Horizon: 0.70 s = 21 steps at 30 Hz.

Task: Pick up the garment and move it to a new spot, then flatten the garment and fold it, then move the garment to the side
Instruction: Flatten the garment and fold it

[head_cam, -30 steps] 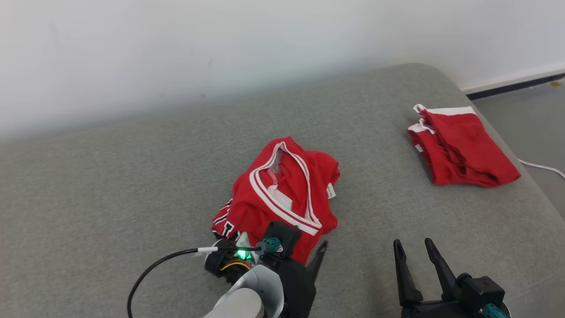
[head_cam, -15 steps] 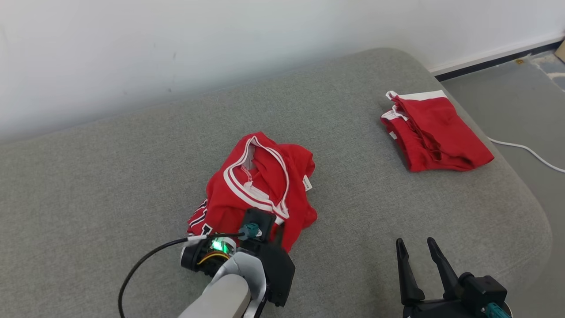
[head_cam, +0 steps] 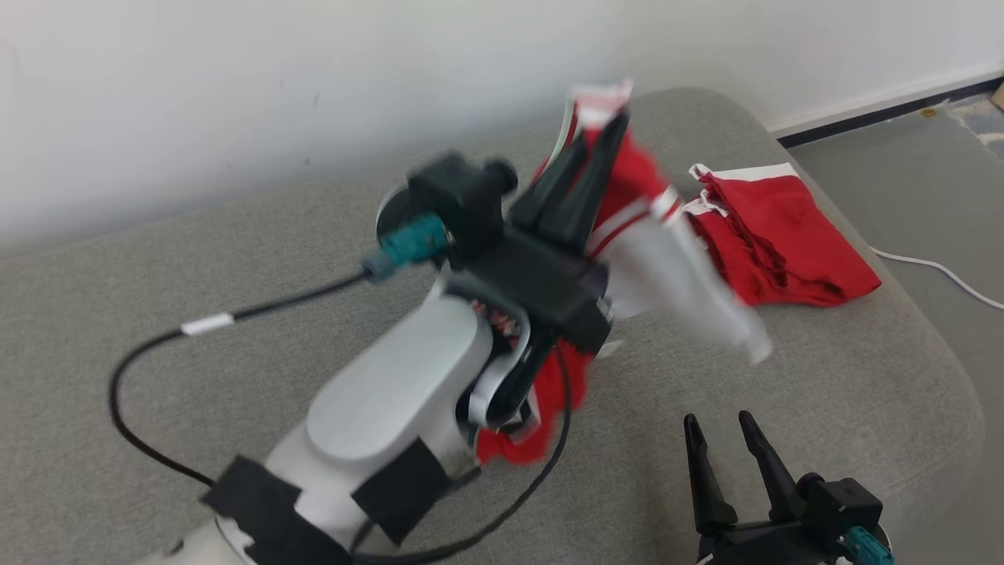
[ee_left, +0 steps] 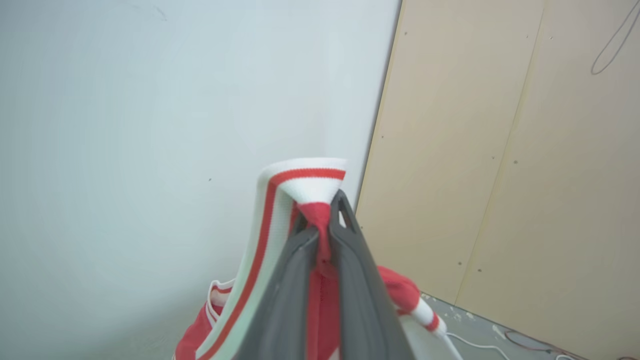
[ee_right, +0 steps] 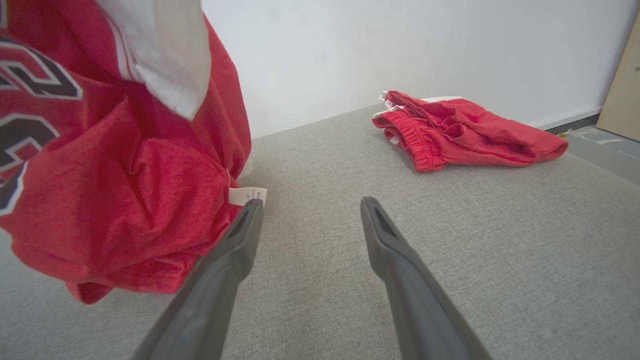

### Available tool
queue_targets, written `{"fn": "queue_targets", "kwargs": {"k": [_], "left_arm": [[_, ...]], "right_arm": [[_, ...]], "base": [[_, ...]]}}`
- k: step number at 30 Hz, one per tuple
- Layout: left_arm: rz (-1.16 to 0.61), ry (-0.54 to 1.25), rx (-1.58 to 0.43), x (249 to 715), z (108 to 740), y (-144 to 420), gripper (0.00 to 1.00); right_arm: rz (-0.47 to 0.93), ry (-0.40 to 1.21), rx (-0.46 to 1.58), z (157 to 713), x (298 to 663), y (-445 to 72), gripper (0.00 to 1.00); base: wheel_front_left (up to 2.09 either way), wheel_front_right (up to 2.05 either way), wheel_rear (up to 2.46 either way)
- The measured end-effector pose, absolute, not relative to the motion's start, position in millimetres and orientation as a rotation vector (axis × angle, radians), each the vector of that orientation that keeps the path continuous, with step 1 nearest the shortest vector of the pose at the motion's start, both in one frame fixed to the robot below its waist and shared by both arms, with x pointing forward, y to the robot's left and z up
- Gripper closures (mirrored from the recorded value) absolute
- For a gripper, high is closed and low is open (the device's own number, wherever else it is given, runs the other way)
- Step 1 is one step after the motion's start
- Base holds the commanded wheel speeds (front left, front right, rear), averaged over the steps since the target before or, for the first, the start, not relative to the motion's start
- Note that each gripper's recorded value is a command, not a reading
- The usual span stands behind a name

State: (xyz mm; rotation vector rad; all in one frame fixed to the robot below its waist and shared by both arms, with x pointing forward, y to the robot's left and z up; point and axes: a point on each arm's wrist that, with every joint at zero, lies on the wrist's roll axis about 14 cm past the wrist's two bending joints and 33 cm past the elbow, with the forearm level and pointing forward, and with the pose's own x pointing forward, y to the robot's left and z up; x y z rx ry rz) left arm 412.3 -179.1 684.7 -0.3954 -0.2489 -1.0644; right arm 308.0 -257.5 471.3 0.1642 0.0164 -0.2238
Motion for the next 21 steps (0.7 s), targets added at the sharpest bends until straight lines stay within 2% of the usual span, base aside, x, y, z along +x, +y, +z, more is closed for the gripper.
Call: {"fn": "queue_targets", "kwargs": {"k": [3, 6, 8, 11, 12, 17, 21], "left_arm": [[-1.104, -0.363, -0.533, 401.7, 745.5, -177.2, 1.00], [-1.053, -0.530, -0.720, 403.7, 814.7, -140.1, 1.00], [-0.981, -0.588, -0.824, 413.1, 833.4, -108.7, 1.00], [-0.764, -0.466, -0.840, 457.4, 776.2, -74.2, 1.00], [-0.764, -0.466, -0.840, 457.4, 776.2, -74.2, 1.00], [-0.471, -0.218, -0.671, 494.6, 648.0, -30.5, 1.00], [-0.240, -0.027, -0.570, 497.7, 552.3, 26.5, 1.00]], "right_arm": [[-0.229, 0.016, 0.165, 471.1, 306.0, -258.7, 0.00], [-0.232, 0.019, 0.164, 470.5, 306.1, -259.7, 0.00], [-0.230, 0.019, 0.163, 470.5, 307.8, -259.4, 0.00], [-0.212, 0.024, 0.160, 469.3, 314.9, -255.2, 0.00], [-0.212, 0.024, 0.160, 469.3, 314.9, -255.2, 0.00], [-0.154, 0.032, 0.156, 467.5, 330.2, -239.8, 0.00], [-0.098, 0.039, 0.153, 465.7, 342.9, -223.5, 0.00]], "base": [[0.00, 0.00, 0.00], [0.00, 0.00, 0.00], [0.00, 0.00, 0.00], [0.00, 0.00, 0.00], [0.00, 0.00, 0.00], [0.00, 0.00, 0.00], [0.00, 0.00, 0.00]]}}
